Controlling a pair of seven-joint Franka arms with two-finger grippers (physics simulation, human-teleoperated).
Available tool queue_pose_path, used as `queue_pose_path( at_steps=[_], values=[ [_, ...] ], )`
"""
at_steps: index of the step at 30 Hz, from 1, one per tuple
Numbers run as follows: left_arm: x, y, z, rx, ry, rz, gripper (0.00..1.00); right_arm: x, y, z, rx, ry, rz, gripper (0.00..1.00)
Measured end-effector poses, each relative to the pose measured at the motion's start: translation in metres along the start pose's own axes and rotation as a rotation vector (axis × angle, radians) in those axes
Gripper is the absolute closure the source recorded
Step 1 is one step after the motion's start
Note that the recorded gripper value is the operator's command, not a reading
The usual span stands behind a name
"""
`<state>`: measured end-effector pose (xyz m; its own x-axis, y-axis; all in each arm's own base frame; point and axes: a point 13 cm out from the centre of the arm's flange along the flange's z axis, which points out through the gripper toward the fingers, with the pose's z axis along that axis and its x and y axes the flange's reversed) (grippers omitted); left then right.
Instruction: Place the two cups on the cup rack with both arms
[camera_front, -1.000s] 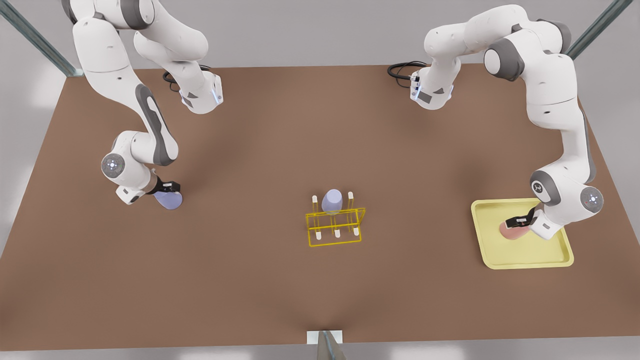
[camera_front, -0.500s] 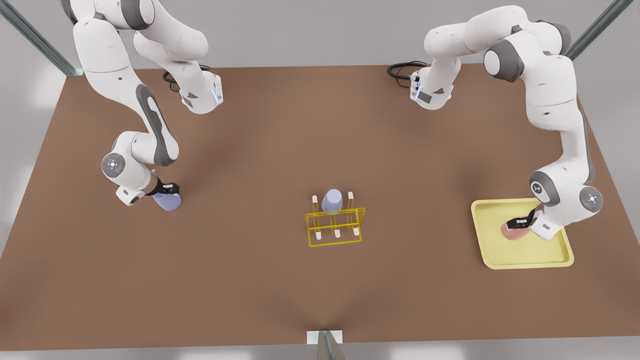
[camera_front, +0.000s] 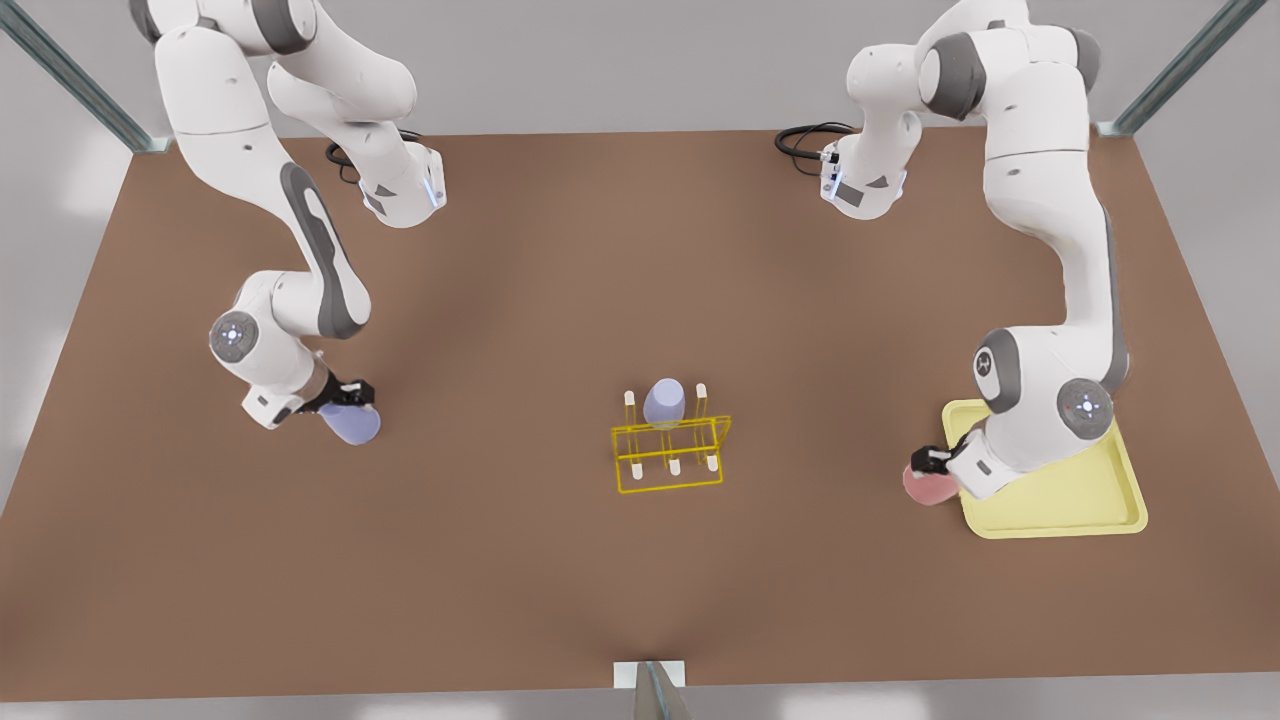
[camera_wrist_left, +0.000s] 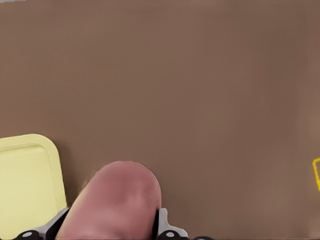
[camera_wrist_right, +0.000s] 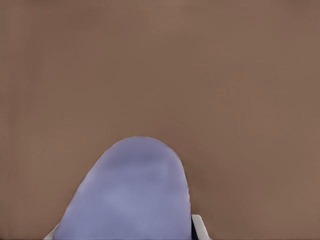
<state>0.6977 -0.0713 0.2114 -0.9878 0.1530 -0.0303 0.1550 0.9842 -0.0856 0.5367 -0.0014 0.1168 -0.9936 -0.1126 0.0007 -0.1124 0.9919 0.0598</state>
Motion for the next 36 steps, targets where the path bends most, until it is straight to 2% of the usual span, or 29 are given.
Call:
queue_pose_path(
  at_steps=[7, 13, 20, 29, 31, 32, 36],
  values=[
    [-0.054, -0.184, -0.04, 0.178, -0.031, -0.119, 0.16, -0.08, 0.13, -0.024, -0.166, -0.067, -0.03, 0.17],
    [-0.044, -0.307, -0.032, 0.28, 0.037, -0.239, 0.16, -0.142, 0.255, -0.042, -0.345, -0.137, -0.031, 0.17],
    [-0.033, -0.318, -0.007, 0.242, 0.097, -0.416, 0.16, -0.204, 0.357, -0.057, -0.546, -0.21, 0.012, 0.17],
    [-0.021, -0.316, 0.016, 0.18, 0.141, -0.57, 0.15, -0.202, 0.412, -0.089, -0.696, -0.21, 0.051, 0.18],
    [-0.019, -0.315, 0.023, 0.169, 0.149, -0.595, 0.13, -0.194, 0.432, -0.091, -0.724, -0.195, 0.046, 0.18],
    [-0.019, -0.315, 0.026, 0.165, 0.151, -0.607, 0.0, -0.19, 0.439, -0.091, -0.732, -0.19, 0.043, 0.18],
    [-0.019, -0.313, 0.028, 0.154, 0.151, -0.648, 0.0, -0.181, 0.456, -0.086, -0.743, -0.176, 0.035, 0.18]
  ],
)
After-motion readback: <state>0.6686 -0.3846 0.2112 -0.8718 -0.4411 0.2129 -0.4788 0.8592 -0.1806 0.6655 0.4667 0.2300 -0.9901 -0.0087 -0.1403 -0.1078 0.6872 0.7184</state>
